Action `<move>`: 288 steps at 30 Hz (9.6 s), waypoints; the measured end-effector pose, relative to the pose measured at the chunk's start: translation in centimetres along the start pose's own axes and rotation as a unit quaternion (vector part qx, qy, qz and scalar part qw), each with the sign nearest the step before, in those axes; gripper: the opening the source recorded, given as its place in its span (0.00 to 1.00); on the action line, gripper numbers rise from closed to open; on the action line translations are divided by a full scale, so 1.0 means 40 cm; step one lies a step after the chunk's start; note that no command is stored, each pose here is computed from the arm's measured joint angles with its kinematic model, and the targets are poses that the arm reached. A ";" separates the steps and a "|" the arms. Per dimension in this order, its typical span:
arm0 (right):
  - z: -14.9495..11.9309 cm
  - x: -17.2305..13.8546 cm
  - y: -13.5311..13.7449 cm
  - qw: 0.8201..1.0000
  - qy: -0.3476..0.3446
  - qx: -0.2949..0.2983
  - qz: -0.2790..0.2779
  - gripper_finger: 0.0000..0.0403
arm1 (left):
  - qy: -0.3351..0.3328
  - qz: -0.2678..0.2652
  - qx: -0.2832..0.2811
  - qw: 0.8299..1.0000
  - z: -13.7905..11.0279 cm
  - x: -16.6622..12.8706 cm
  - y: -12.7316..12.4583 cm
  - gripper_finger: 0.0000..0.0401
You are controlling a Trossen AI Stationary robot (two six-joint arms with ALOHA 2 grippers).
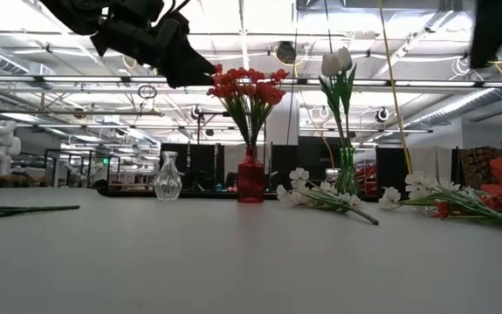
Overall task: Sort flowers into vase by color
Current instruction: Put the red flowers into the red vase
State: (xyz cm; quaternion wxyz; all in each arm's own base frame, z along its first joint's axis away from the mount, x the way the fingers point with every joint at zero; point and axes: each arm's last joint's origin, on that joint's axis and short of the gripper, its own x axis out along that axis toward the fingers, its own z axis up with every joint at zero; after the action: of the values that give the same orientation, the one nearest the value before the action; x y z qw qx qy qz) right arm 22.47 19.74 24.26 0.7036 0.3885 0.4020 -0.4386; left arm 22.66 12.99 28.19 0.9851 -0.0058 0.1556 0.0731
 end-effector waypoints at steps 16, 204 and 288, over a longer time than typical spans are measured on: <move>-0.130 0.177 -0.024 0.979 -0.087 -0.036 -0.182 0.68 | 0.029 -0.034 -0.002 0.999 -0.004 0.025 -0.081 0.72; 0.423 -0.063 0.050 0.754 -0.552 -0.249 0.256 0.05 | -0.008 -0.166 0.039 0.985 0.033 0.257 -0.196 0.04; 0.444 -0.052 0.044 0.755 -0.566 -0.269 0.196 0.00 | -0.041 0.191 -0.004 0.981 -0.112 0.280 0.133 0.57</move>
State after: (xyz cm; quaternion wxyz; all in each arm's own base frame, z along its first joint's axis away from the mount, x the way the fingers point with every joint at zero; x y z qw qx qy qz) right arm 27.51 4.95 33.15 0.9486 -0.0655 -0.0526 -0.3051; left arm 31.05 19.71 20.54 0.9586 0.0229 0.1130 0.2605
